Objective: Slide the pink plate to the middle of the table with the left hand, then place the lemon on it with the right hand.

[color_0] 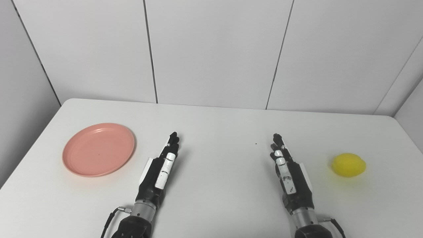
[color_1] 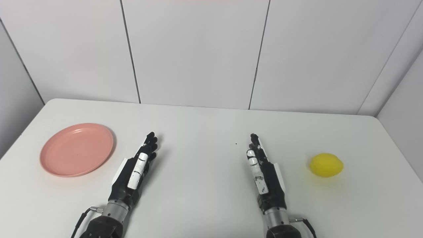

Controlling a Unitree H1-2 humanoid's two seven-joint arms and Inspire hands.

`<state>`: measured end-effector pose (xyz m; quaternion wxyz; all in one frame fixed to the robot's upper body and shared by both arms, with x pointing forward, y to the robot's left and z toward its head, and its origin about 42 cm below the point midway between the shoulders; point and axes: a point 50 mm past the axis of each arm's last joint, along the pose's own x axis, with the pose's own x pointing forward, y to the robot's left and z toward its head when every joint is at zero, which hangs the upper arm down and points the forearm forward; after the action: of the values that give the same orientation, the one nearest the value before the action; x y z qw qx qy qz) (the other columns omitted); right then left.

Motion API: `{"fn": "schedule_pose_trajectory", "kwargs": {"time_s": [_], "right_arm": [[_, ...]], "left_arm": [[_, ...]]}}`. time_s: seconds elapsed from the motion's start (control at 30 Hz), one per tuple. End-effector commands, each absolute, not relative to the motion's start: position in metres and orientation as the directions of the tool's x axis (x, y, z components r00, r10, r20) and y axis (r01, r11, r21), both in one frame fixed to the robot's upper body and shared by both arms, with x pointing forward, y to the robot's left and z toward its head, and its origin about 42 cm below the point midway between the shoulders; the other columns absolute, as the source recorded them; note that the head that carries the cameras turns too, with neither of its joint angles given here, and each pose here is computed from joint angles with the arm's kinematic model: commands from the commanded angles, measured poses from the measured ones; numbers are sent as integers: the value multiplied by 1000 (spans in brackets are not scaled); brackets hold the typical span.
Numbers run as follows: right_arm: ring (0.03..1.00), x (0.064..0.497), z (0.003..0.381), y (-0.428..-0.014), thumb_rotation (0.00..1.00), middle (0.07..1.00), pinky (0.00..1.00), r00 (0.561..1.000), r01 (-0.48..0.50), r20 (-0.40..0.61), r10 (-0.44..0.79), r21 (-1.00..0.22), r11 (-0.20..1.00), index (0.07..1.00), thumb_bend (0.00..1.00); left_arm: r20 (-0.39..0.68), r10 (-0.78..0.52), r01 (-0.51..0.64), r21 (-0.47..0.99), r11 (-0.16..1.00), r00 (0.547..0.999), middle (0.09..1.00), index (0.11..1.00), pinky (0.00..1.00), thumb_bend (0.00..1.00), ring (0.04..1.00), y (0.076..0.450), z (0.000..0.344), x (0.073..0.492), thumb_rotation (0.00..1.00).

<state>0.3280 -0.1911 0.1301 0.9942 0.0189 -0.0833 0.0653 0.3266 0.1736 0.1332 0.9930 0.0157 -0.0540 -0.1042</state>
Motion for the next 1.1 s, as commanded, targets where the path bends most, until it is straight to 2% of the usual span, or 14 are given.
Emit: {"fn": "schedule_pose_trajectory", "kwargs": {"time_s": [0.0,0.4,0.63,0.8,0.9,1.07], "right_arm": [[1000,332,141,-191,909,1000,1000,967,-160,204,150,29,987,970,627],[996,332,142,-191,957,993,1000,967,-160,203,153,20,987,962,630],[991,332,142,-191,944,987,998,969,-154,202,146,28,988,954,660],[989,332,142,-192,954,988,994,968,-153,204,146,19,988,960,655],[993,333,142,-192,959,991,999,969,-152,202,145,22,988,965,639],[986,332,141,-192,928,982,995,973,-139,192,127,50,989,954,618]], "left_arm": [[183,-217,212,47,976,959,1000,1000,1000,635,1000,169,152,330,1000],[183,-216,211,46,976,959,1000,1000,1000,645,1000,170,149,332,1000],[195,-218,216,32,976,956,1000,1000,1000,626,1000,170,148,332,1000],[182,-208,203,42,978,961,1000,1000,1000,686,1000,170,149,331,1000],[179,-208,202,52,978,961,1000,1000,1000,650,1000,170,150,331,1000],[190,-218,212,54,976,957,1000,1000,1000,658,1000,171,149,331,1000]]}}
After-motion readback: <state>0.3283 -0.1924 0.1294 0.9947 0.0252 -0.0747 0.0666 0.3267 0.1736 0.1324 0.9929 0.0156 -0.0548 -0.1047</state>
